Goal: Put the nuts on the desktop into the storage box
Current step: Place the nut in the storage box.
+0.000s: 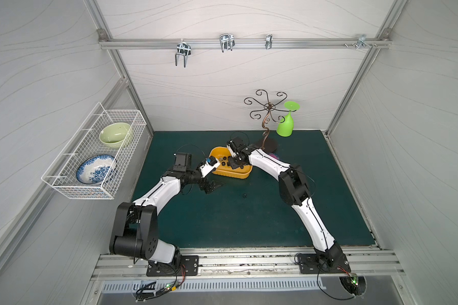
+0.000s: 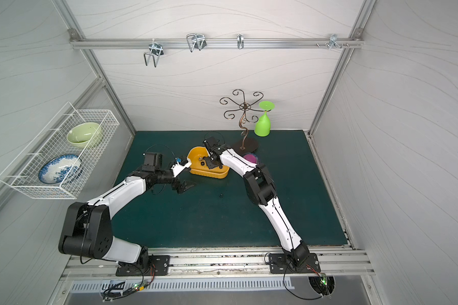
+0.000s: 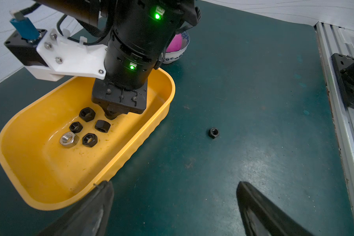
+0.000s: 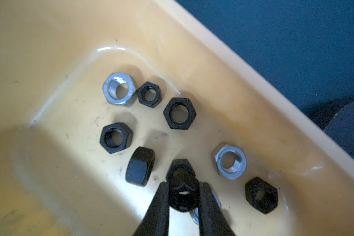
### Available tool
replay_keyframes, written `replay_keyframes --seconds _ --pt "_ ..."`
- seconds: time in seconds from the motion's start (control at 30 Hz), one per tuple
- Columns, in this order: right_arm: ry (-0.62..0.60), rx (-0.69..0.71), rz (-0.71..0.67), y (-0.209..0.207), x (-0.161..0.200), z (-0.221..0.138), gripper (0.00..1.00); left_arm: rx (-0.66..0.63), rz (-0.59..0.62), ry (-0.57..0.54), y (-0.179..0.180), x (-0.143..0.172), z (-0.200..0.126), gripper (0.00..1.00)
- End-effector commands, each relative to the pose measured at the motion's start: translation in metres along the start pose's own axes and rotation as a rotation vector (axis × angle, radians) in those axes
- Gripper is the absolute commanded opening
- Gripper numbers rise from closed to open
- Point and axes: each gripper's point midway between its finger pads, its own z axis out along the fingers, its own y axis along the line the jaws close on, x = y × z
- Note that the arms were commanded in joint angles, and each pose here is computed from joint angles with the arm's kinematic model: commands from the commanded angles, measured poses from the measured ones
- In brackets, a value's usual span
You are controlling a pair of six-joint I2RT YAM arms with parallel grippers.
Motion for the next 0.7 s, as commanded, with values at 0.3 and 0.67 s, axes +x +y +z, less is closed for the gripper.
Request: replay_keyframes --seconds 0.3,0.67 --pt "0.082 -0.055 0.053 -0.006 0.011 0.024 0.16 -0.003 0.009 -0.002 0.007 -0.004 0.001 0.98" --pt "0.090 -0.045 -0.018 -0.007 0.016 0.008 0.16 0.001 0.007 0.005 0.008 -0.002 0.002 0.99"
